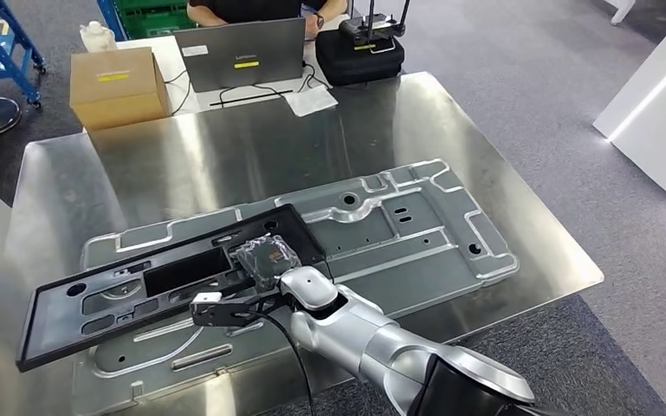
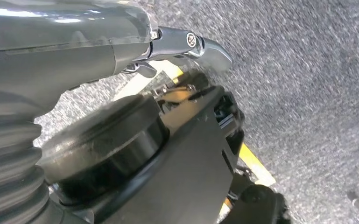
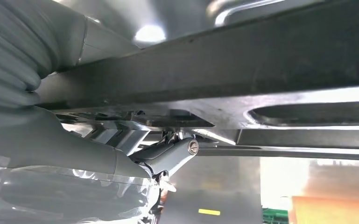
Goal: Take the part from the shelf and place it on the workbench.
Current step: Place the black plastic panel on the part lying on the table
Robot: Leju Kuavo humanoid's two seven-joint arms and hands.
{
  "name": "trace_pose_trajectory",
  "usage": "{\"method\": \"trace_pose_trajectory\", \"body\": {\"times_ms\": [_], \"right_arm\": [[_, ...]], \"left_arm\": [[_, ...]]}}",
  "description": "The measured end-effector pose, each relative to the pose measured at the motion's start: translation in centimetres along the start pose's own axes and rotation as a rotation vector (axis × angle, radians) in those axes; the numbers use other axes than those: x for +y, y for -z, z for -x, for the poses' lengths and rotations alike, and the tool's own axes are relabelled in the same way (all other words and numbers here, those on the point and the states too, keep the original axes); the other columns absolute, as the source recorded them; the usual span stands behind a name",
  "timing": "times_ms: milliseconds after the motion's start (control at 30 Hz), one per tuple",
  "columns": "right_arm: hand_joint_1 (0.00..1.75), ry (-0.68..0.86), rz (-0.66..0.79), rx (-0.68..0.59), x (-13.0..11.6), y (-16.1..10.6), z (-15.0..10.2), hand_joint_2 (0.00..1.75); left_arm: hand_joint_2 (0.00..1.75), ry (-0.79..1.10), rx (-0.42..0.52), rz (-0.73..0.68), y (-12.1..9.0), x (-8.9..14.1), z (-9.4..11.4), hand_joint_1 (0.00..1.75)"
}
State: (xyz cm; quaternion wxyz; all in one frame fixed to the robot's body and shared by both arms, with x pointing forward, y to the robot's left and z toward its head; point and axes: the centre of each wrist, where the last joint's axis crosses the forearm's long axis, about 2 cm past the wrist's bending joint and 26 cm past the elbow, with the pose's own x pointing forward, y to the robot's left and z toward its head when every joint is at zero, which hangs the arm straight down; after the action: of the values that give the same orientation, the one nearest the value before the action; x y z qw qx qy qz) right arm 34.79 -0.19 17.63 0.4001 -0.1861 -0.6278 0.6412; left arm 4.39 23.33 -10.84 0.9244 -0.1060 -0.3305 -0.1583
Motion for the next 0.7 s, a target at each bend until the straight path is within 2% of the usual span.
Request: {"method": "trace_pose_trajectory", "body": {"times_ms": [333, 700], "right_arm": [[1.75, -0.011, 0.016, 0.005, -0.45, 0.10, 0.49, 1.75], [1.75, 0.017, 0.033, -0.007, 0.10, -0.07, 0.30, 1.75]], "left_arm": [[1.75, 0.011, 0.016, -0.017, -0.01, -0.09, 0.03, 0.00], [1.75, 0.026, 0.014, -0.038, -0.08, 0.31, 0.10, 0.00]]}}
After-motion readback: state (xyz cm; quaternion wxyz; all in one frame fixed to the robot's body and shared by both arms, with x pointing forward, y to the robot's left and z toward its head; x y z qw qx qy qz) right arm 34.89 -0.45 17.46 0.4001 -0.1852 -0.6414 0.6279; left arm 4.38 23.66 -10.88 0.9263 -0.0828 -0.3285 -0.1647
